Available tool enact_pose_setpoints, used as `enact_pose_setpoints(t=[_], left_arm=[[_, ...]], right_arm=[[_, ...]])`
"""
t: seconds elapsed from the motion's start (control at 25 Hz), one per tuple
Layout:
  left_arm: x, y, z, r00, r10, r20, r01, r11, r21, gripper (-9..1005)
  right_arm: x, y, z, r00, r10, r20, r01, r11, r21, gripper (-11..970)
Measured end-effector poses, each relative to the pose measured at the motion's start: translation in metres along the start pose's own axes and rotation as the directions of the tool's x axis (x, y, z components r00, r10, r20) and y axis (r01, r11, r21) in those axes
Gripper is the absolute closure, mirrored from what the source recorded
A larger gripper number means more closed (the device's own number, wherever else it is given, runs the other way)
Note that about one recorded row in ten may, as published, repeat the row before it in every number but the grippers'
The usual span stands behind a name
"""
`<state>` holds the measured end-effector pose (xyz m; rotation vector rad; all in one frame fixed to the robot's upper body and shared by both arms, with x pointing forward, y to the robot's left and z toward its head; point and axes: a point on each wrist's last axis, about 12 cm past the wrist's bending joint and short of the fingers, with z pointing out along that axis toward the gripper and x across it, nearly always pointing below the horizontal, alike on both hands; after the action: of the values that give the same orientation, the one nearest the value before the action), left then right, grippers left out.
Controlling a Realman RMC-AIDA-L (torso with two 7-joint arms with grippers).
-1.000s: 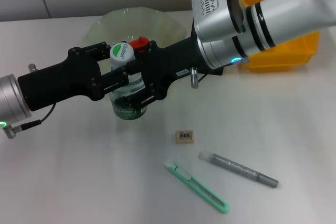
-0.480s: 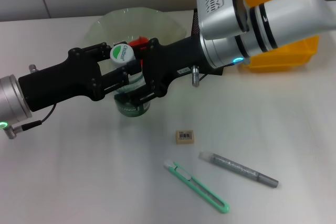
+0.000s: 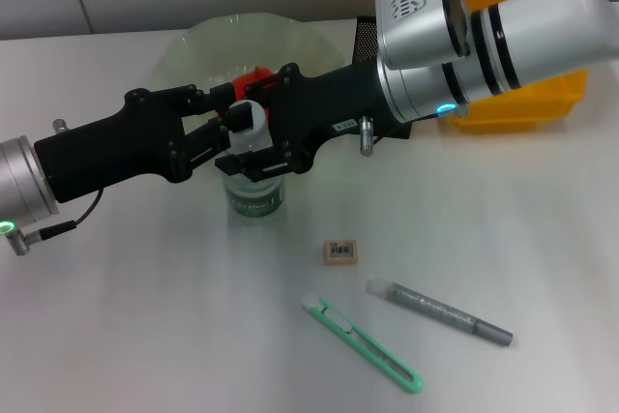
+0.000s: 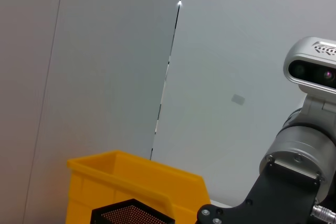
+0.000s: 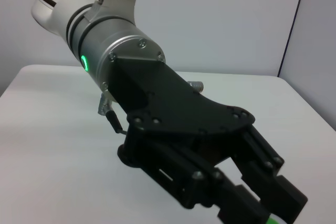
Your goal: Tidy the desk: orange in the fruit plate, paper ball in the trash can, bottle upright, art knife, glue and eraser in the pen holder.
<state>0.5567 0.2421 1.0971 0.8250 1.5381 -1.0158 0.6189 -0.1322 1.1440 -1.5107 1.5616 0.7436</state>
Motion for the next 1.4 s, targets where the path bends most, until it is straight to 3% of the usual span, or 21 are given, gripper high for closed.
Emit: enact_pose_setpoints(t=[0.28,0.92,1.16,1.4], left_arm=[[-0.002,0.002,0.002,1.0,0.005,-0.001,-0.005,1.0,-0.006,728],[-0.003,0.0,-0.006,0.999,0.019,0.044,-0.018,1.0,-0.02,899],[-0.002,0.001,-0.008,0.999,0.006,0.051,-0.005,0.999,-0.033,775],[-0.002,0.001,-0.008,0.999,0.007,0.051,-0.005,0.999,-0.035,475]], right_arm=[[0.001,-0.001,-0.001,1.0,0.001,-0.002,-0.001,1.0,0.005,380],[0.004,-0.003,-0.004,1.0,0.005,-0.009,-0.005,1.0,0.029,381],[0.004,-0.004,-0.004,1.0,0.0,-0.013,0.001,0.999,0.035,380],[0.007,-0.005,-0.004,1.0,-0.002,-0.018,0.002,0.999,0.05,380]])
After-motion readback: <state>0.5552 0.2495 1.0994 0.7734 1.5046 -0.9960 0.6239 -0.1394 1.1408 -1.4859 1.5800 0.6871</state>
